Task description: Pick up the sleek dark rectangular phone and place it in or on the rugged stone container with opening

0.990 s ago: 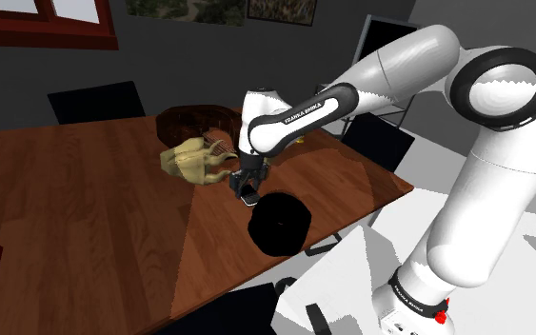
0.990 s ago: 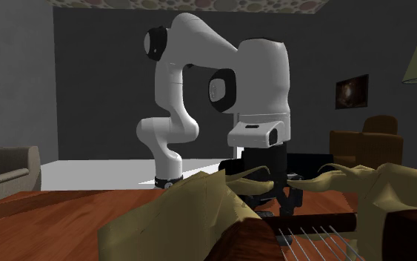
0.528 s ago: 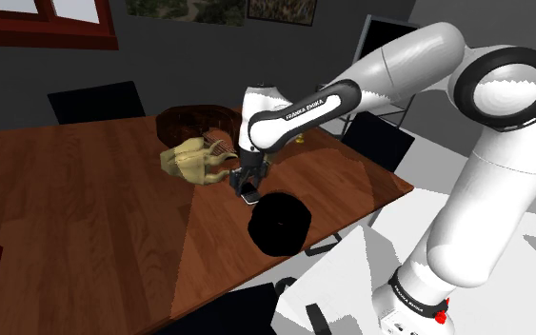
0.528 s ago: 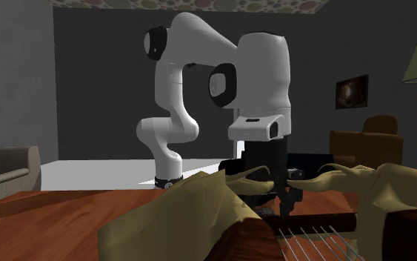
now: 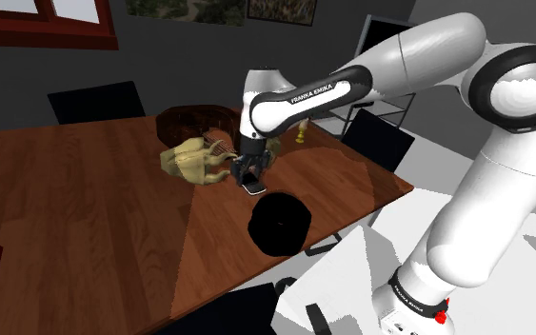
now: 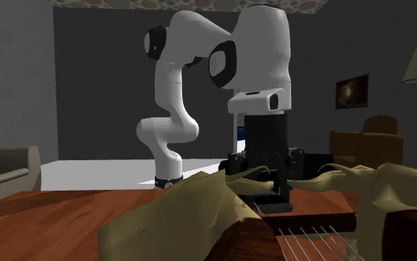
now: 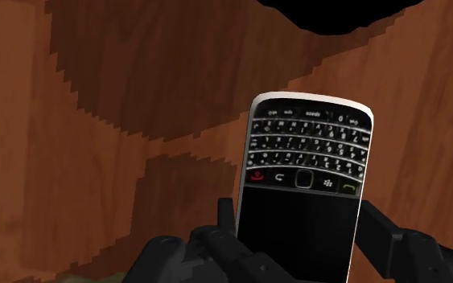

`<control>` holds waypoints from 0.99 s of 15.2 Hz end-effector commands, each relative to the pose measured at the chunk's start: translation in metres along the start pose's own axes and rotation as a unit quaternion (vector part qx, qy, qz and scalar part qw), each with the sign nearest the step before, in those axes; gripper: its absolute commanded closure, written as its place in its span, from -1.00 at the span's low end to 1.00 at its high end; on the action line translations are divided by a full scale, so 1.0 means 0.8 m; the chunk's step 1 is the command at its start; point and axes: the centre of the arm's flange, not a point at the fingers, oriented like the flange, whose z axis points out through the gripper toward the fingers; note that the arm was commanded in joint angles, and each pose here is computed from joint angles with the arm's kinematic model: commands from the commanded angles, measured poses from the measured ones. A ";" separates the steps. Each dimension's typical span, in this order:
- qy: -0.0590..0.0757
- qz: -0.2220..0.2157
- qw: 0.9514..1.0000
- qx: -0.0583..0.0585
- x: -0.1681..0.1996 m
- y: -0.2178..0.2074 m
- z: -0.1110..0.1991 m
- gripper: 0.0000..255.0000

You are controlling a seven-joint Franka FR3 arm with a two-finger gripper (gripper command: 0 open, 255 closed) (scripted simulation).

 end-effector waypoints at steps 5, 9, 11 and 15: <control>0.000 0.000 1.000 0.000 -0.002 -0.003 -0.040 1.00; 0.000 0.000 1.000 0.000 -0.003 -0.004 -0.066 1.00; 0.000 0.000 1.000 0.000 -0.003 -0.005 -0.079 1.00; 0.000 0.000 1.000 0.000 -0.004 -0.006 -0.106 1.00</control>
